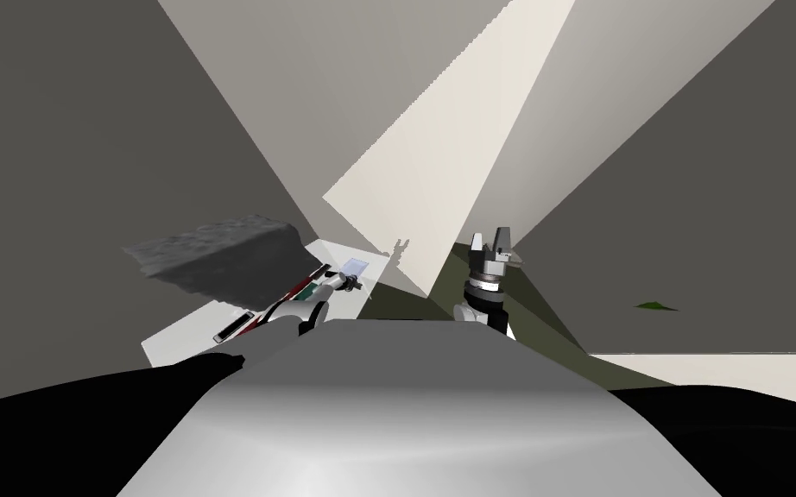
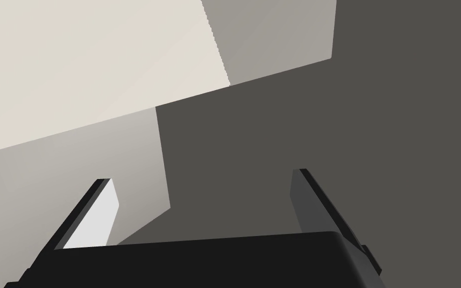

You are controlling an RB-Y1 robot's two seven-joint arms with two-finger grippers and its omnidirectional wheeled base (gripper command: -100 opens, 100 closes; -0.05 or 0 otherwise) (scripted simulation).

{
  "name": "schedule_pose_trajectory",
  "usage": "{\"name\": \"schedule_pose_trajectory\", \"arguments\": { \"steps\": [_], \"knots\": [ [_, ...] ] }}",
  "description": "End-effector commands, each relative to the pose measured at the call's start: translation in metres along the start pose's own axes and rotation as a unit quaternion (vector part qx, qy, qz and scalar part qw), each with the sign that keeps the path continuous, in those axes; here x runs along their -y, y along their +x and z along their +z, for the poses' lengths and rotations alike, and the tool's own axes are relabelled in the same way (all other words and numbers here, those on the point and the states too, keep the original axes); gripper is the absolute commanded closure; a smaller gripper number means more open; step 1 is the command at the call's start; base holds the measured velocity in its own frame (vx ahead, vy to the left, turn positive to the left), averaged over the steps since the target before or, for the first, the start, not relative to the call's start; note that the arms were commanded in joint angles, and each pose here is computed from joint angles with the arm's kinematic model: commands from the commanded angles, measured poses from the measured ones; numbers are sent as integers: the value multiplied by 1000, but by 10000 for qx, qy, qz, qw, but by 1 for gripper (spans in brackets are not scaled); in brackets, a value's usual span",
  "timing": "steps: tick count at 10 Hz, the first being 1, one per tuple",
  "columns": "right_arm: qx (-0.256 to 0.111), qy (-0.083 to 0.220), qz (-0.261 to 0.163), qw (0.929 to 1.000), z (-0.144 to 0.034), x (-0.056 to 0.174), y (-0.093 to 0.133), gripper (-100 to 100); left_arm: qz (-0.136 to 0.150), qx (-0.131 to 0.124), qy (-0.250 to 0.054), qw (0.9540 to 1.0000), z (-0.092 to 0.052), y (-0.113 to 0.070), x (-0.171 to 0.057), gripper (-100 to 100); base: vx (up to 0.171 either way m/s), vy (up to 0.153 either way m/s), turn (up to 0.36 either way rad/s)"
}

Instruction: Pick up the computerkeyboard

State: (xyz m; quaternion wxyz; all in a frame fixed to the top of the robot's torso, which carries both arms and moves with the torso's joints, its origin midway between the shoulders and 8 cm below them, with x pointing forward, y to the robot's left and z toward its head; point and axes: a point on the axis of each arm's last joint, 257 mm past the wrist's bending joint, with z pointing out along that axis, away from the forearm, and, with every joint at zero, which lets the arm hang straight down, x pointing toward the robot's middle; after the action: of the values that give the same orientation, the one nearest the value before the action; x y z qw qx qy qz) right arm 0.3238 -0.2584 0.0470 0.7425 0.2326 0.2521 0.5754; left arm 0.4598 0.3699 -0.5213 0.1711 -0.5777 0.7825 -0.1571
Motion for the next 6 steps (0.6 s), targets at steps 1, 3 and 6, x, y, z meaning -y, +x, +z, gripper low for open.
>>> {"name": "schedule_pose_trajectory", "arguments": {
  "steps": [1, 3, 6],
  "knots": [
    [0, 0, 0, 10000, 0, 0, 0, 0, 64, -39, -30, 10000, -3, -5, 1, 100, -3, -77, 132],
    [0, 0, 1, 10000, 0, 0, 0, 0, 131, -77, -29, 9999, -7, -10, 4, 100, 0, -72, 80],
    [0, -1, 0, 10000, 0, 0, 0, 0, 141, -83, -29, 9999, -8, -11, 4, 0, -2, -20, 16]
  ]
}}
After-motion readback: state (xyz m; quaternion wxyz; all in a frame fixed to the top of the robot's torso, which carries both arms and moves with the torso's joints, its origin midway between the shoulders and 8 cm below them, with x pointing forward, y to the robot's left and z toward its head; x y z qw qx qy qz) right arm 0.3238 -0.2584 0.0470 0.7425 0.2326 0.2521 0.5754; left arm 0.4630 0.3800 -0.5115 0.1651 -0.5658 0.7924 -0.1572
